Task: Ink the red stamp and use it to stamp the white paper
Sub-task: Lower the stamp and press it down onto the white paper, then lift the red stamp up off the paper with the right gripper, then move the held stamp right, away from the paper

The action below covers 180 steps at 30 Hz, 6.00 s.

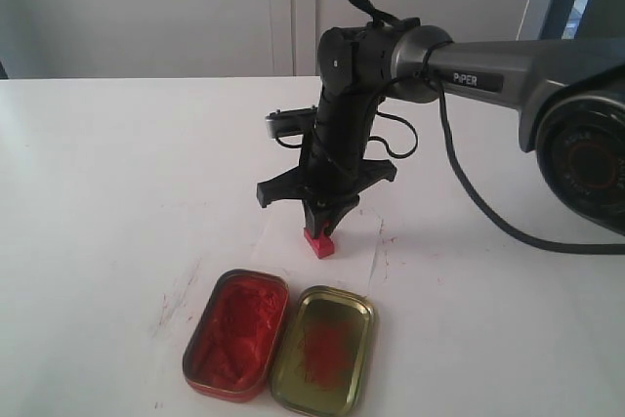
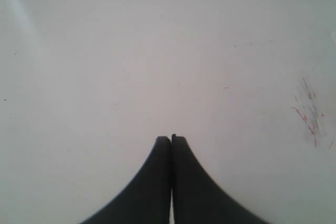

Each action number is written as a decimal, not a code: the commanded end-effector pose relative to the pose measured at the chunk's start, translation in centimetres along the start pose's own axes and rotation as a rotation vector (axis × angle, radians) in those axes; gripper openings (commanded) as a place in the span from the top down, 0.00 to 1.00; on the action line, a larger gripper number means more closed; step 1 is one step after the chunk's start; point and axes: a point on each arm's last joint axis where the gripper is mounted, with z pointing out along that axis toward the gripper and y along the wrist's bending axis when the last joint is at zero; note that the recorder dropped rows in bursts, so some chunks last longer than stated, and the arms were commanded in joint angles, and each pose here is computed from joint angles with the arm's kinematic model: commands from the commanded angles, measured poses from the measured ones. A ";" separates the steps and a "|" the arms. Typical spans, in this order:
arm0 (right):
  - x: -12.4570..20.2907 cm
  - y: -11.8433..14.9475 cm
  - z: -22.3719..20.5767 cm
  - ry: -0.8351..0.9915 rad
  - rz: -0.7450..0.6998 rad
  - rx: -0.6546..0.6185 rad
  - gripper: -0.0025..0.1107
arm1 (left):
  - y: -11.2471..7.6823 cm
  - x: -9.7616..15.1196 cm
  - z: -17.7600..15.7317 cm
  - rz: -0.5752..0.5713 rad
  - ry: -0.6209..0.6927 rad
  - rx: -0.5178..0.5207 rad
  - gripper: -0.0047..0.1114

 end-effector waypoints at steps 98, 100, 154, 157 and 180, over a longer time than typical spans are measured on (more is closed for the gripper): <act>1.7 1.0 -9.4 -0.196 -0.012 0.070 0.98 | 0.1 0.1 0.0 -0.004 -0.004 -0.014 0.96; 1.7 1.1 -9.4 -0.195 -0.013 0.069 0.98 | 0.1 0.1 0.0 -0.007 -0.004 -0.022 0.96; 8.1 -7.9 -12.1 -0.282 0.241 -0.268 0.98 | 0.4 0.1 0.0 -0.025 -0.002 -0.077 0.96; 9.1 -9.2 -11.8 -0.296 0.265 -0.280 0.98 | 0.4 0.1 0.0 -0.027 -0.002 -0.081 0.96; 12.4 -13.6 -7.4 -0.560 0.312 -0.480 0.98 | 0.3 0.1 0.0 -0.017 -0.003 -0.052 0.96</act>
